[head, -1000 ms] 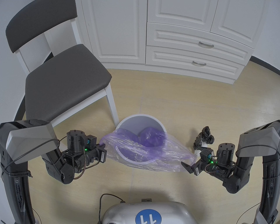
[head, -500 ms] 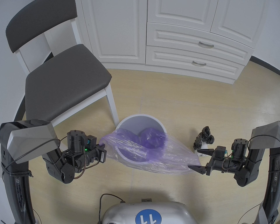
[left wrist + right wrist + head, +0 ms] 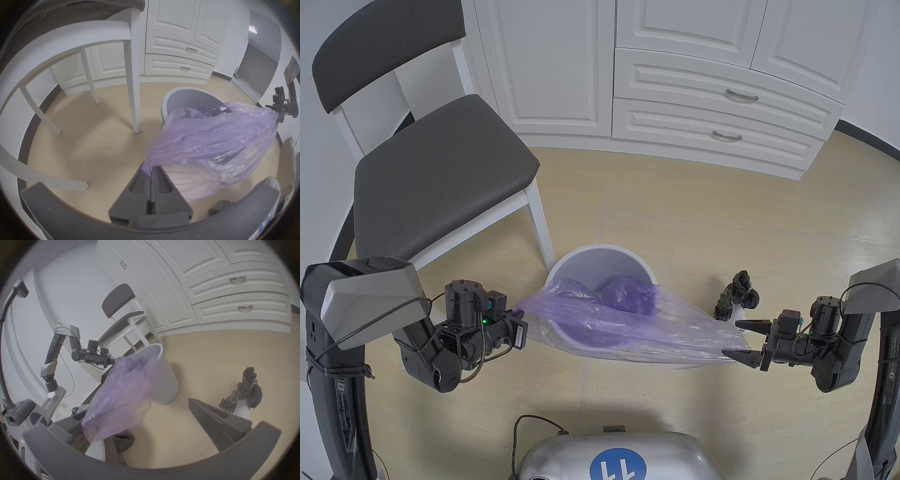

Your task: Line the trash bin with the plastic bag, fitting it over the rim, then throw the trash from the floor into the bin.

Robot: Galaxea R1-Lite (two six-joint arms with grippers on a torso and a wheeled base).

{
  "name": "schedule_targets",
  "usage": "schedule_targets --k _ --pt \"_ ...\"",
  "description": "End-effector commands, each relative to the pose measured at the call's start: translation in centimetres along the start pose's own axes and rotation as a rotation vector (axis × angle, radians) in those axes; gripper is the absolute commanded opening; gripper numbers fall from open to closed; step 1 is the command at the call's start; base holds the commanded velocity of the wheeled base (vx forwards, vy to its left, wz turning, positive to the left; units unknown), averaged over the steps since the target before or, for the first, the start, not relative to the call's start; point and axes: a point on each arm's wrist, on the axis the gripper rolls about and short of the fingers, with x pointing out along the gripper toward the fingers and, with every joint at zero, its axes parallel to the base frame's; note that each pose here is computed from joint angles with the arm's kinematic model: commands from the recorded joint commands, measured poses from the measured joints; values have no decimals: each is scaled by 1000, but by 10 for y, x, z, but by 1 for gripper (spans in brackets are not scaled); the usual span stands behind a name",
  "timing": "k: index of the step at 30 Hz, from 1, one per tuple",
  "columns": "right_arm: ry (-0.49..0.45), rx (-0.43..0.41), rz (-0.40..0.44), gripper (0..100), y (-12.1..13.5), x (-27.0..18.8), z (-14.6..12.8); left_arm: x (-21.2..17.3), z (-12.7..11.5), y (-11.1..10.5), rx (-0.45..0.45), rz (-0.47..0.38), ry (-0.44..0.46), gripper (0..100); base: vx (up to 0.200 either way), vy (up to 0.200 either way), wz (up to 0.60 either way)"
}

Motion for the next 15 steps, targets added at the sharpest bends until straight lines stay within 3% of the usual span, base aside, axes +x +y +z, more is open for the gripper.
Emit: schedule_targets --k 1,15 --pt "-14 7 -9 100 -6 -6 -1 3 -3 1 -1 3 8 0 0 0 0" --pt "-20 16 -23 100 -12 -9 -2 4 -7 8 14 21 24 0 0 0 0"
